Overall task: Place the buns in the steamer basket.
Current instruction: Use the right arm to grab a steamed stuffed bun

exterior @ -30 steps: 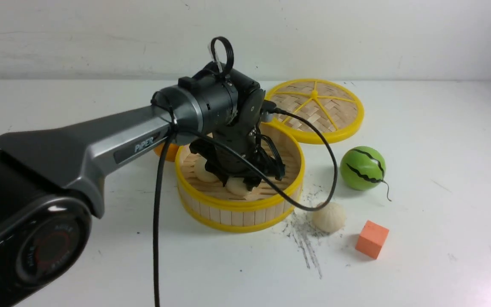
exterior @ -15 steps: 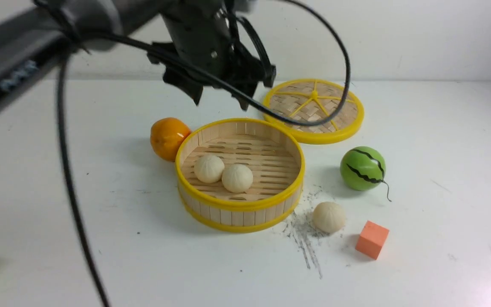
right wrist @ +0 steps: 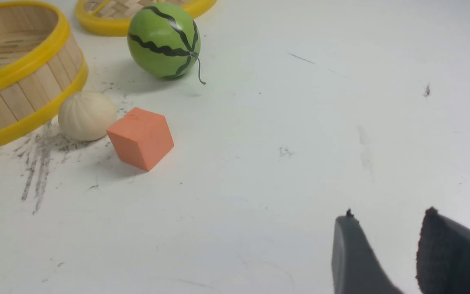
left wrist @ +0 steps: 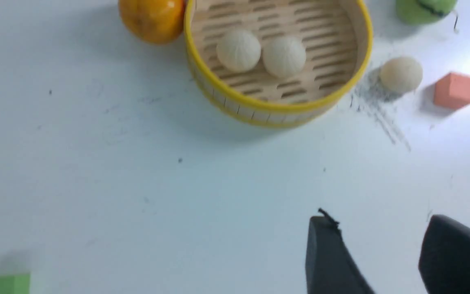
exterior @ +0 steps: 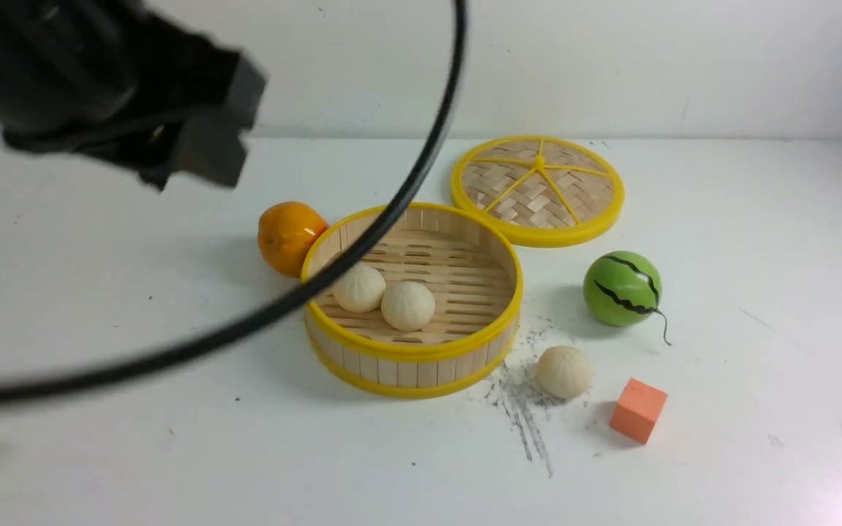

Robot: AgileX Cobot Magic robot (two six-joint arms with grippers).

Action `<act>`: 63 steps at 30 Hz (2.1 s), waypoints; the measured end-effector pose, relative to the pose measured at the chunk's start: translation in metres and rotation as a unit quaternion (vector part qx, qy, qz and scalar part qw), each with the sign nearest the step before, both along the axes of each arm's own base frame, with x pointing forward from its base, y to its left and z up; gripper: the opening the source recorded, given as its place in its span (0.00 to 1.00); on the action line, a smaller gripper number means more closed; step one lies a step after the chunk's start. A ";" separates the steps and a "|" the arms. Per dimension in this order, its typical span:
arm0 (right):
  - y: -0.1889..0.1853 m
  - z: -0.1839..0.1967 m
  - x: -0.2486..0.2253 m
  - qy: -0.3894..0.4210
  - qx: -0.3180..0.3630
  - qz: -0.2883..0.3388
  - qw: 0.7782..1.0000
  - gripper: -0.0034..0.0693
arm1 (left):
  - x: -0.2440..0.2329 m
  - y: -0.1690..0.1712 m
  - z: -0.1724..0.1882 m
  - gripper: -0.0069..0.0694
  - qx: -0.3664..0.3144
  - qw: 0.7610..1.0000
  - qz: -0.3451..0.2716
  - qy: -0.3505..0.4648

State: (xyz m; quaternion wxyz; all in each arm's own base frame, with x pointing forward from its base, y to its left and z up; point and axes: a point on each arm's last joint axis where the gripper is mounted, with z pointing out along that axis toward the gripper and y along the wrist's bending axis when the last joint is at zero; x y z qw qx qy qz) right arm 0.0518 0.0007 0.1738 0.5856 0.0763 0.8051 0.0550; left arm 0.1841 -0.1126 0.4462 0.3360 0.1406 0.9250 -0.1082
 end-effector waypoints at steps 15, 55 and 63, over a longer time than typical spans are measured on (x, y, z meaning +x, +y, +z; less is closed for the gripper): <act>0.000 0.000 0.000 0.000 0.000 0.000 1.000 0.38 | -0.096 0.061 -0.074 0.26 -0.064 0.992 -0.013 -0.103; 0.025 0.056 0.000 -0.050 0.303 0.071 0.949 0.23 | -0.129 0.083 -0.140 0.28 -0.087 0.980 -0.033 -0.176; 0.042 0.158 0.035 0.018 0.048 0.239 0.970 0.02 | -0.128 0.087 -0.142 0.30 -0.051 0.982 -0.028 -0.178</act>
